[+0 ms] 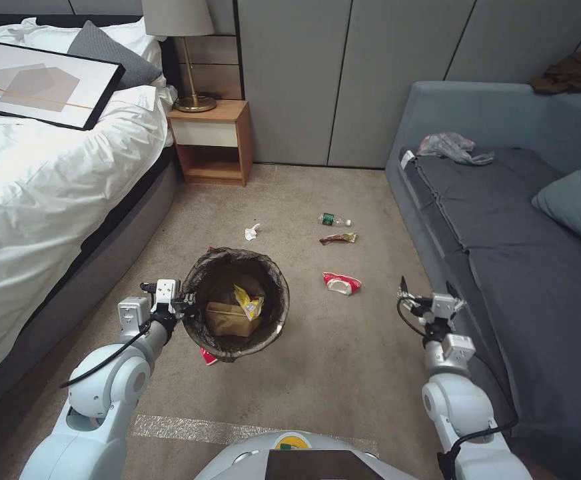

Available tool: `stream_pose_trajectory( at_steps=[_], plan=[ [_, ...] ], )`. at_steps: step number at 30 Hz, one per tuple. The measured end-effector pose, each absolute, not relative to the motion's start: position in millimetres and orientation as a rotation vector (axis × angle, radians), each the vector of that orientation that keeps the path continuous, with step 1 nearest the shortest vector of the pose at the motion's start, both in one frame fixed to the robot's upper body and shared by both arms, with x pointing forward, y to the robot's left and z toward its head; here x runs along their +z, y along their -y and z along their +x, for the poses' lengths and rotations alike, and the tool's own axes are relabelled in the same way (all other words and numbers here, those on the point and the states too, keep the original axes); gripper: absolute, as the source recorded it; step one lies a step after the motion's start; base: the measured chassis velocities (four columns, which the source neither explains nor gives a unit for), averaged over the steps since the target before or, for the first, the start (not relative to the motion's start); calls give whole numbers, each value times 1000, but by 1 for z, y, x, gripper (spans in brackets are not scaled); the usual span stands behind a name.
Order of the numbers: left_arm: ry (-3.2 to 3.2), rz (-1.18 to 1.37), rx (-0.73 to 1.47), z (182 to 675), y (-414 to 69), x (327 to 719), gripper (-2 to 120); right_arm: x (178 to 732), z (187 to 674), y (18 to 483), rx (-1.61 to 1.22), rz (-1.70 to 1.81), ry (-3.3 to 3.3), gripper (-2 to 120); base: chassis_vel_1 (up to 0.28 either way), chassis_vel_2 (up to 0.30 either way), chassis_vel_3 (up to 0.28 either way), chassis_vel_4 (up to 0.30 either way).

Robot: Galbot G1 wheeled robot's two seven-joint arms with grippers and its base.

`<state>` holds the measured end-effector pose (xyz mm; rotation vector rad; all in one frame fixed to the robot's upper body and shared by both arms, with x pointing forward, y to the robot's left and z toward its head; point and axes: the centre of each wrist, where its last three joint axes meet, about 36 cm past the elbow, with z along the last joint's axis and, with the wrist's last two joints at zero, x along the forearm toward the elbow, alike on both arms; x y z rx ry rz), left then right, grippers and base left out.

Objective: Pick up the trash bin, then pick up the garbage from the floor and place it into the trash bin.

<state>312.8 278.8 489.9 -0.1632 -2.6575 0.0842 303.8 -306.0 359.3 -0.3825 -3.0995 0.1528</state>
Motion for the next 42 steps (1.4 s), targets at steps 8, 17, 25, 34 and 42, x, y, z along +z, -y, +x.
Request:
stream_pose_trajectory(
  at_steps=[8, 17, 25, 34, 42],
  plan=[
    [2672, -178, 81, 309, -276, 496, 0, 365, 322, 305, 129, -364, 3144, 100, 0, 0, 0, 0],
    [2688, -191, 73, 306, -275, 502, 0, 369, 333, 301, 107, -327, 3143, 100, -101, 98, 99, -103],
    [2679, -181, 66, 307, -276, 499, 0, 366, 334, 301, 102, -322, 3134, 100, -226, 205, 227, -232],
    [2673, -170, 59, 307, -278, 498, 0, 363, 333, 299, 97, -322, 3120, 100, -175, 186, 204, -200],
    [2670, -169, 58, 307, -279, 497, 0, 362, 332, 299, 98, -320, 3116, 100, -169, 185, 192, -202]
  ],
)
